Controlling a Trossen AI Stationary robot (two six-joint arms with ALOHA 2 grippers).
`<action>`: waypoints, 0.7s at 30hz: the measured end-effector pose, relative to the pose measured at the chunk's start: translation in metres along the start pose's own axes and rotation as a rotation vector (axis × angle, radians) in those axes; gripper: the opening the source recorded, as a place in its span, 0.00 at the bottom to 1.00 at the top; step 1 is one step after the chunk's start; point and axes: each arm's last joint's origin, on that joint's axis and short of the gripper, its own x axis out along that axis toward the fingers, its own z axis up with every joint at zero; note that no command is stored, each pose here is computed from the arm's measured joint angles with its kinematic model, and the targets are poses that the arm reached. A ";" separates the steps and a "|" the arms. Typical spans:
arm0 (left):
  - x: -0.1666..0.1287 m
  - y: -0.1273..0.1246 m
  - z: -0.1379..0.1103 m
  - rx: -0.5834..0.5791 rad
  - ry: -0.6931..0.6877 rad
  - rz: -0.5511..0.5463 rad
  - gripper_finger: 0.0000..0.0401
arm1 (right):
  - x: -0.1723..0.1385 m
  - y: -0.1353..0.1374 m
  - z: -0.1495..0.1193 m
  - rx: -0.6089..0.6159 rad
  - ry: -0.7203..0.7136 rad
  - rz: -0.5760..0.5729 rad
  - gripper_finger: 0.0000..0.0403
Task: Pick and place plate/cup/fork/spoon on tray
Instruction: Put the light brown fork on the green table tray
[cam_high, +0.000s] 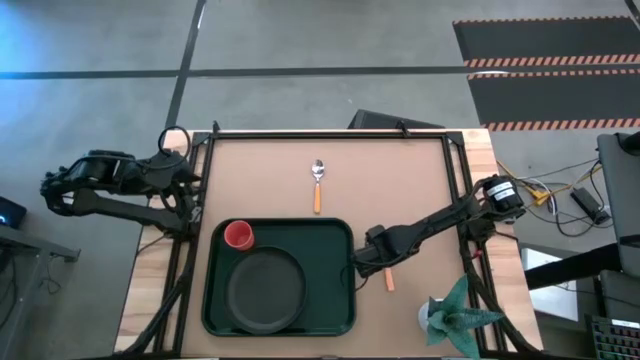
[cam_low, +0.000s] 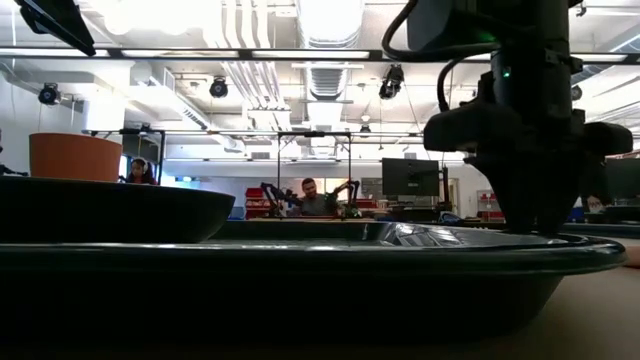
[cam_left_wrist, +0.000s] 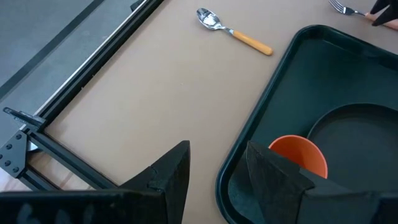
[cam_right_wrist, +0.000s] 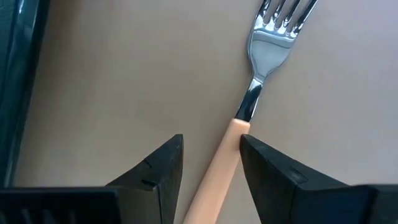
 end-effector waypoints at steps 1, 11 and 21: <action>0.000 0.000 0.000 0.000 0.000 0.000 0.35 | 0.001 -0.001 0.000 0.006 0.000 -0.001 0.38; 0.000 0.000 0.000 0.000 -0.001 0.000 0.35 | 0.021 -0.010 -0.001 0.091 -0.012 0.031 0.38; 0.000 0.000 0.000 0.002 -0.001 -0.001 0.35 | 0.032 -0.019 -0.001 0.143 -0.022 0.007 0.09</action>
